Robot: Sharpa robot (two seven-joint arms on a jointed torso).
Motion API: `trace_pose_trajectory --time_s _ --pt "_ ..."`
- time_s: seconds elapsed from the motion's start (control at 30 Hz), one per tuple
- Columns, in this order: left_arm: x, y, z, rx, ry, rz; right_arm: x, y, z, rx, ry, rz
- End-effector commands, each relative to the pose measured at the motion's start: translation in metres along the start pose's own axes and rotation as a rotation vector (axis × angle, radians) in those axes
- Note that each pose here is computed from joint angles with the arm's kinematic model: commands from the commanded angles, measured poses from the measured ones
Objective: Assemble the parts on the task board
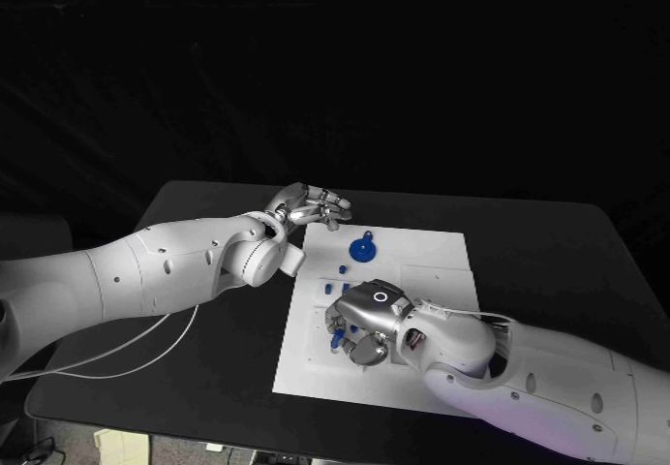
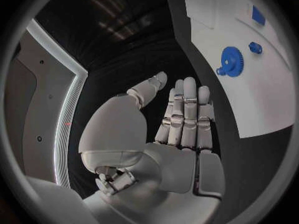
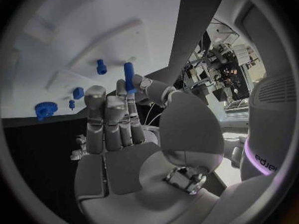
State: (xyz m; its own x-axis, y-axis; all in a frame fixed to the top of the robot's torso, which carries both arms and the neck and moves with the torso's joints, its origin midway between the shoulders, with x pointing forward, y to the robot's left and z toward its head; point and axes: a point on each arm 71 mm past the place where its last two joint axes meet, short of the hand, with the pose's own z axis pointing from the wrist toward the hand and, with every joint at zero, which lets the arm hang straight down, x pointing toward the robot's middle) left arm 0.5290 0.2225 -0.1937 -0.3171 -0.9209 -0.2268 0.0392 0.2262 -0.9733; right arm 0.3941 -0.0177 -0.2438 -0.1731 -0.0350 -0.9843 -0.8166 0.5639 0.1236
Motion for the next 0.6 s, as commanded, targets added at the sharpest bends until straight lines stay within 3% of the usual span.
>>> trace_pose_trajectory --time_s 0.03,0.6 --pt "0.0014 -0.0022 0.0005 0.011 0.012 -0.008 0.0038 0.0001 -0.0010 -0.006 0.034 -0.023" --pt "0.0013 -0.0022 0.0006 0.010 0.011 -0.008 0.0057 0.0004 -0.0017 -0.006 0.041 -0.024"
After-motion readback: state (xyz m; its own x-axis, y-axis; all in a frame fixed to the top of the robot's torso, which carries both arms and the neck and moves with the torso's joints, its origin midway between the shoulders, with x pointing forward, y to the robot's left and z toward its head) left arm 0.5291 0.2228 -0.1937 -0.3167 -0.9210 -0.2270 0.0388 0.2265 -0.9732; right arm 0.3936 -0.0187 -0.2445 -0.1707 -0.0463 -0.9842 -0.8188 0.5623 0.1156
